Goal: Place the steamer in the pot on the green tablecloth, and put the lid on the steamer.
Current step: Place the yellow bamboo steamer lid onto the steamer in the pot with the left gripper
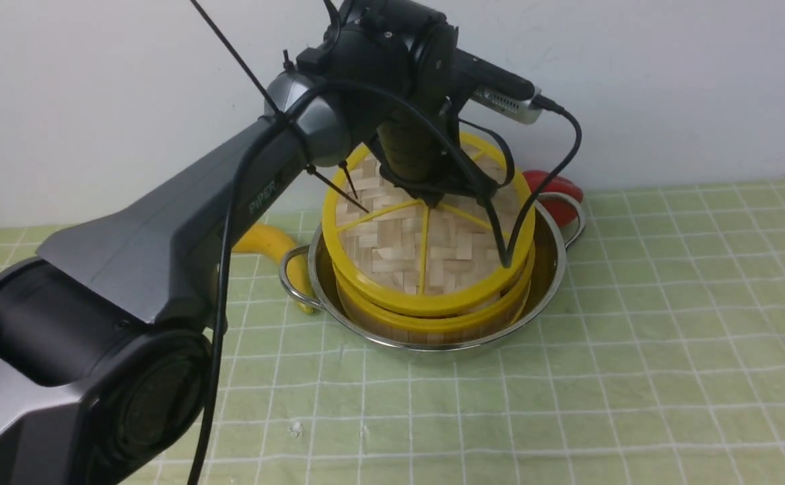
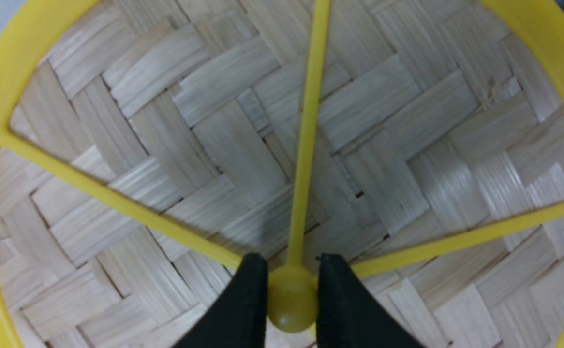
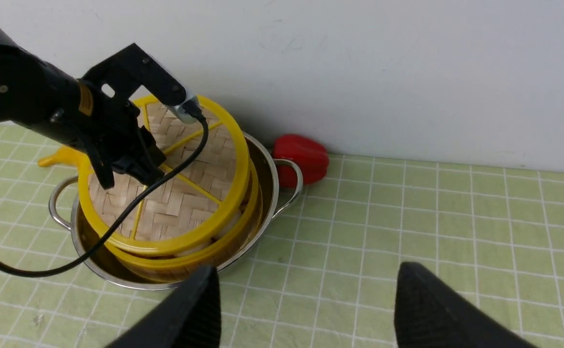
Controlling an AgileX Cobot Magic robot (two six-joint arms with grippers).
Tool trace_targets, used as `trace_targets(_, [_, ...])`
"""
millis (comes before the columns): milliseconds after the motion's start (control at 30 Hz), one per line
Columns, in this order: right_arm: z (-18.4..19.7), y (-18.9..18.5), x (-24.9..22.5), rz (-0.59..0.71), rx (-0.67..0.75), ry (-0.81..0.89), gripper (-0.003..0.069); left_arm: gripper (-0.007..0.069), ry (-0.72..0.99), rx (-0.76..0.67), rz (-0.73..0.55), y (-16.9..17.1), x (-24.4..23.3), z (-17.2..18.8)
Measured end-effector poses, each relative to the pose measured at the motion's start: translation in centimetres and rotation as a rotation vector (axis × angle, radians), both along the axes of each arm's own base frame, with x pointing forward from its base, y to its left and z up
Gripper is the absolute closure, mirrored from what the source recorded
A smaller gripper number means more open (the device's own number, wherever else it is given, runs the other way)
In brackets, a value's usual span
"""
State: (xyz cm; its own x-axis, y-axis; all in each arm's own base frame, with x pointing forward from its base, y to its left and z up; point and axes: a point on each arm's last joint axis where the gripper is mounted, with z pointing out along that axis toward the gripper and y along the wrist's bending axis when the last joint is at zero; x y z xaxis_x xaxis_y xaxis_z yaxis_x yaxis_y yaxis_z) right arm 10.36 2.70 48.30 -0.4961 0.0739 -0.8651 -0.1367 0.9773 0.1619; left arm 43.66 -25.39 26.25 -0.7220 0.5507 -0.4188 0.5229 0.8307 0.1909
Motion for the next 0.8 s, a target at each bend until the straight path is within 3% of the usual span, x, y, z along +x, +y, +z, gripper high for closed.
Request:
trace_targets(367, [0.0, 0.0, 0.0, 0.000, 0.001, 0.000, 0.0186, 0.0505, 0.068, -0.025, -0.016, -0.6, 0.3, -2.2])
trace_targets(800, [0.0, 0.0, 0.0, 0.000, 0.001, 0.000, 0.0186, 0.0505, 0.037, -0.027, -0.015, -0.6, 0.6, -1.3])
